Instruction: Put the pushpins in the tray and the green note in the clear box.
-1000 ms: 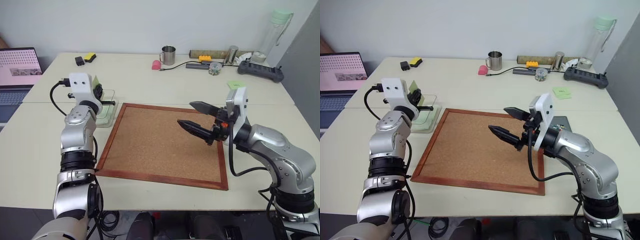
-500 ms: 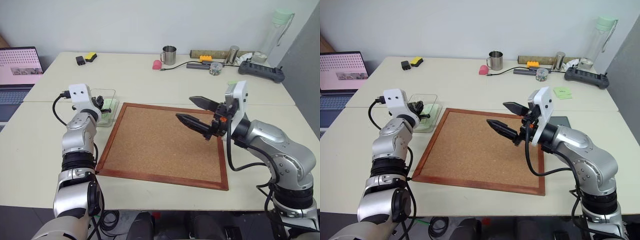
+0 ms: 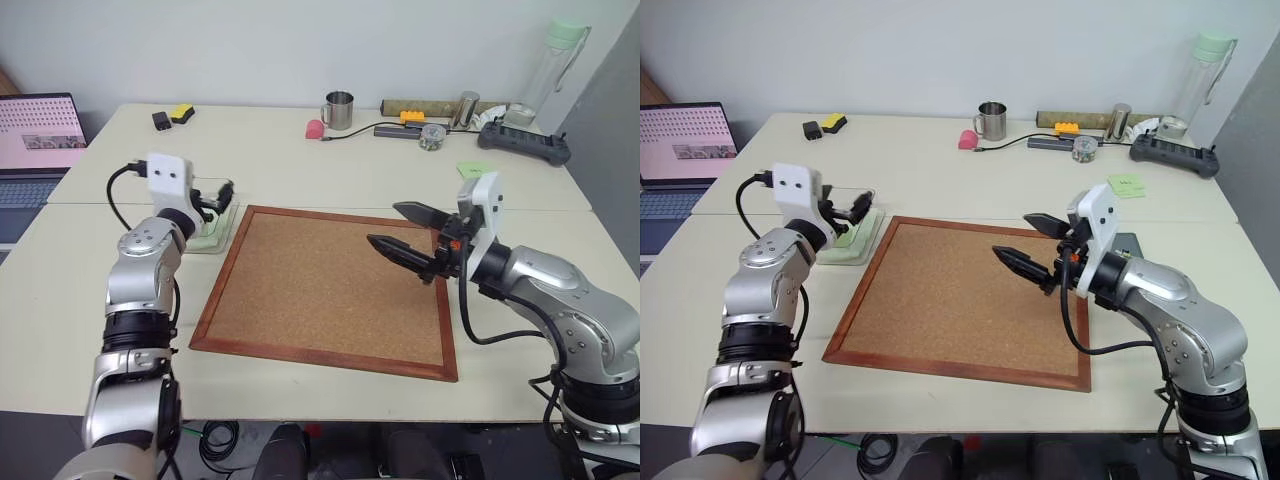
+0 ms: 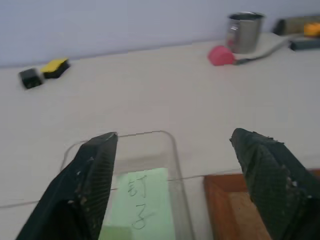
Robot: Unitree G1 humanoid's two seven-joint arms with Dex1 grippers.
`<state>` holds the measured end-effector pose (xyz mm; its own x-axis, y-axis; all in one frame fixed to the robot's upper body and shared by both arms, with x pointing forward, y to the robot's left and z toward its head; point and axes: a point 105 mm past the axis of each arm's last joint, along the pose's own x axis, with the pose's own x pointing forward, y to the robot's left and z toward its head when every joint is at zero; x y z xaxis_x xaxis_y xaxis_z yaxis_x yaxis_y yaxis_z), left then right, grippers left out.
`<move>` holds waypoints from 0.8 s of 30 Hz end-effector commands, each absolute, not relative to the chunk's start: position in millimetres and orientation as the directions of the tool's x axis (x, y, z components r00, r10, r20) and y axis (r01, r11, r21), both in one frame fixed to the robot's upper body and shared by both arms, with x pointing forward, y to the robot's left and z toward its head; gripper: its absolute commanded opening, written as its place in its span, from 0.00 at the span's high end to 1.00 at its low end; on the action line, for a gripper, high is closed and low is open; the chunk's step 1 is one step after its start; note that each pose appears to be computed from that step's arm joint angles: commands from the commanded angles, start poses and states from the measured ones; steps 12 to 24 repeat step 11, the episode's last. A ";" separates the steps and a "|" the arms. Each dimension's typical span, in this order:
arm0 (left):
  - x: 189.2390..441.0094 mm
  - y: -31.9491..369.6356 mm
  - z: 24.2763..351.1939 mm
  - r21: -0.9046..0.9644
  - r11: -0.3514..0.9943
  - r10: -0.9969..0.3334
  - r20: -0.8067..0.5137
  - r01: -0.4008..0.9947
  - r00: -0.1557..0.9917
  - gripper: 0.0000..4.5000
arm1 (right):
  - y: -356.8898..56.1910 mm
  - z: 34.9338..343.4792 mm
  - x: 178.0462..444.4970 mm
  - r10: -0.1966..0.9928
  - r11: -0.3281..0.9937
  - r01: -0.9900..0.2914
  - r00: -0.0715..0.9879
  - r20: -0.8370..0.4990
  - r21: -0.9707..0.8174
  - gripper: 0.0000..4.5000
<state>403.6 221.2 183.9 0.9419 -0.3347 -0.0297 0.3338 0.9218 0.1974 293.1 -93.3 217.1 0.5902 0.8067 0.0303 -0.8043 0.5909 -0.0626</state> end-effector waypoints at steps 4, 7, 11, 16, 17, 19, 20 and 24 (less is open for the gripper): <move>359.4 177.1 155.4 0.192 0.687 -0.661 -0.235 0.700 0.713 0.10 | -115.5 209.4 295.4 0.759 0.646 -0.753 0.652 -0.006 -0.128 0.09; 348.2 176.1 143.7 0.188 0.646 -0.683 -0.290 0.740 0.670 0.10 | -121.2 193.6 292.4 0.742 0.661 -0.741 0.669 -0.046 -0.121 0.09; 341.3 175.7 138.5 0.135 0.621 -0.715 -0.306 0.772 0.629 0.10 | -124.6 184.1 288.7 0.729 0.673 -0.731 0.682 -0.066 -0.117 0.09; 341.3 175.7 138.5 0.135 0.621 -0.715 -0.306 0.772 0.629 0.10 | -124.6 184.1 288.7 0.729 0.673 -0.731 0.682 -0.066 -0.117 0.09; 341.3 175.7 138.5 0.135 0.621 -0.715 -0.306 0.772 0.629 0.10 | -124.6 184.1 288.7 0.729 0.673 -0.731 0.682 -0.066 -0.117 0.09; 341.3 175.7 138.5 0.135 0.621 -0.715 -0.306 0.772 0.629 0.10 | -124.6 184.1 288.7 0.729 0.673 -0.731 0.682 -0.066 -0.117 0.09; 341.3 175.7 138.5 0.135 0.621 -0.715 -0.306 0.772 0.629 0.10 | -124.6 184.1 288.7 0.729 0.673 -0.731 0.682 -0.066 -0.117 0.09; 341.3 175.7 138.5 0.135 0.621 -0.715 -0.306 0.772 0.629 0.10 | -124.6 184.1 288.7 0.729 0.673 -0.731 0.682 -0.066 -0.117 0.09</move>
